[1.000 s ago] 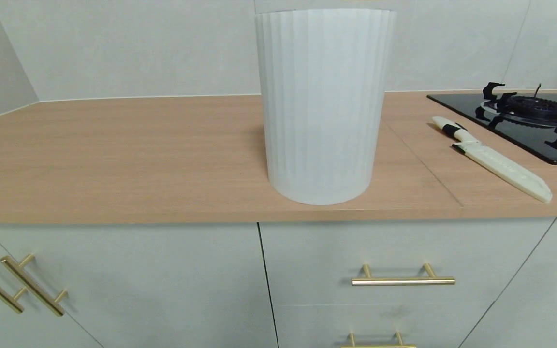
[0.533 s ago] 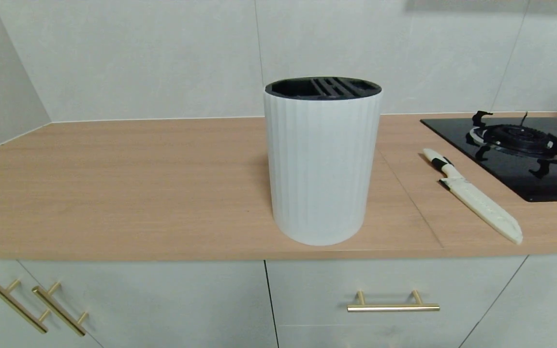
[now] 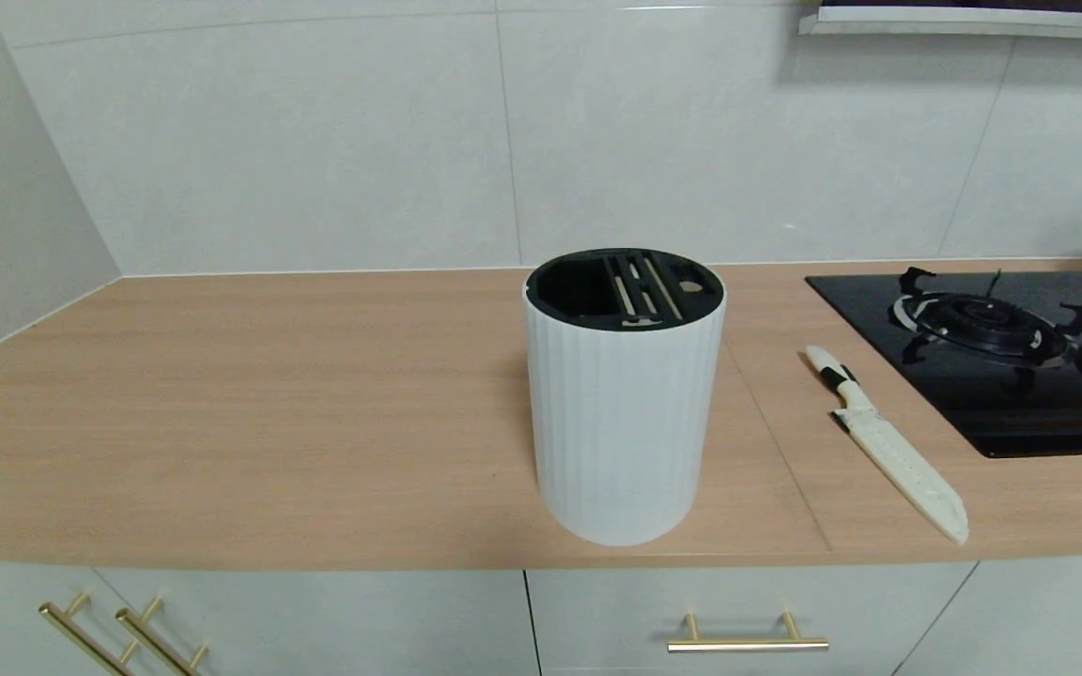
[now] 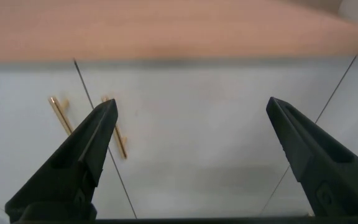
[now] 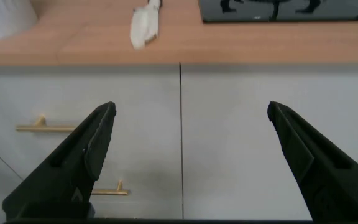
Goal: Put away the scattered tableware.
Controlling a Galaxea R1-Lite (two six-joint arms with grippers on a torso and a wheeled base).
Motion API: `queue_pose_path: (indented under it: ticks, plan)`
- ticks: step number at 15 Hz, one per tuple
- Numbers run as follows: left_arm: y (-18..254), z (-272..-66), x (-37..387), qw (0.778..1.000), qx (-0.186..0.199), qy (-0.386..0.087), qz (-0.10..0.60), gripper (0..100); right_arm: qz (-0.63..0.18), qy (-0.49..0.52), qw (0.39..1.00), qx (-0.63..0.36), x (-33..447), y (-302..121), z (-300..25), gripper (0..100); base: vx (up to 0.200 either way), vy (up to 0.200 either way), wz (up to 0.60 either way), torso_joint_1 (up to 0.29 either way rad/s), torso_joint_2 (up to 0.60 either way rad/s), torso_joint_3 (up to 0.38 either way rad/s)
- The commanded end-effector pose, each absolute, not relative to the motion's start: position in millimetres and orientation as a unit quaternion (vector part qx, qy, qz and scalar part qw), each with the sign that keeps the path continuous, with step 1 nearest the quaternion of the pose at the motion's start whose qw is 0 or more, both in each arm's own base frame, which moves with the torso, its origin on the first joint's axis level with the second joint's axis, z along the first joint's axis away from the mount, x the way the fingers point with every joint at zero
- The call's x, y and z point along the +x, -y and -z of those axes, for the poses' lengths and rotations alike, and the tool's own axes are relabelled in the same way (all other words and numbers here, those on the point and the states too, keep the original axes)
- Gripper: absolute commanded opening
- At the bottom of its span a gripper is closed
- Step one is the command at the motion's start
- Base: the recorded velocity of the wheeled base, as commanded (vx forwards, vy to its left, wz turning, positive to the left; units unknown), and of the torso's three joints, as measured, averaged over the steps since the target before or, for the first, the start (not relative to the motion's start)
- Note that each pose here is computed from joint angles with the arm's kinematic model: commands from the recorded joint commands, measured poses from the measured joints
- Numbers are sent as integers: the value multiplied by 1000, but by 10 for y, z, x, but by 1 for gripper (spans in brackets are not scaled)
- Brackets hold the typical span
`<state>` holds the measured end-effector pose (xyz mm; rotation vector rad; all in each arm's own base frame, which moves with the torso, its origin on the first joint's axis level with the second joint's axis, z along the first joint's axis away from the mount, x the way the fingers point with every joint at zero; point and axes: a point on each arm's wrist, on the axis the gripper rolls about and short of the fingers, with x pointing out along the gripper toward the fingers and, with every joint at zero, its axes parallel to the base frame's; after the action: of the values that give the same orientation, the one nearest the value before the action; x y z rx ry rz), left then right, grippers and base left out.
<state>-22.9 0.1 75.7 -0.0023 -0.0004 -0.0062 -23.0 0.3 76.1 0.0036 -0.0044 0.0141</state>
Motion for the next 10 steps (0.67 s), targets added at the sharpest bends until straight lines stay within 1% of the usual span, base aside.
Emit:
queue_pose_path:
  ticks: [1,6,10]
  plan:
    - [-1,-753,-228,1000,-2,-1,3,100,-8,2,1000,2,-229,-3,-761,100,0,0,0,212,-500,-290]
    - [-1,-759,-229,1000,-2,1,3,100,-8,2,1000,2,-229,-3,-761,100,0,0,0,224,-515,-285]
    - [-1,-757,-229,1000,-2,0,3,100,-8,2,1000,2,-229,-3,-761,100,0,0,0,254,-547,-295]
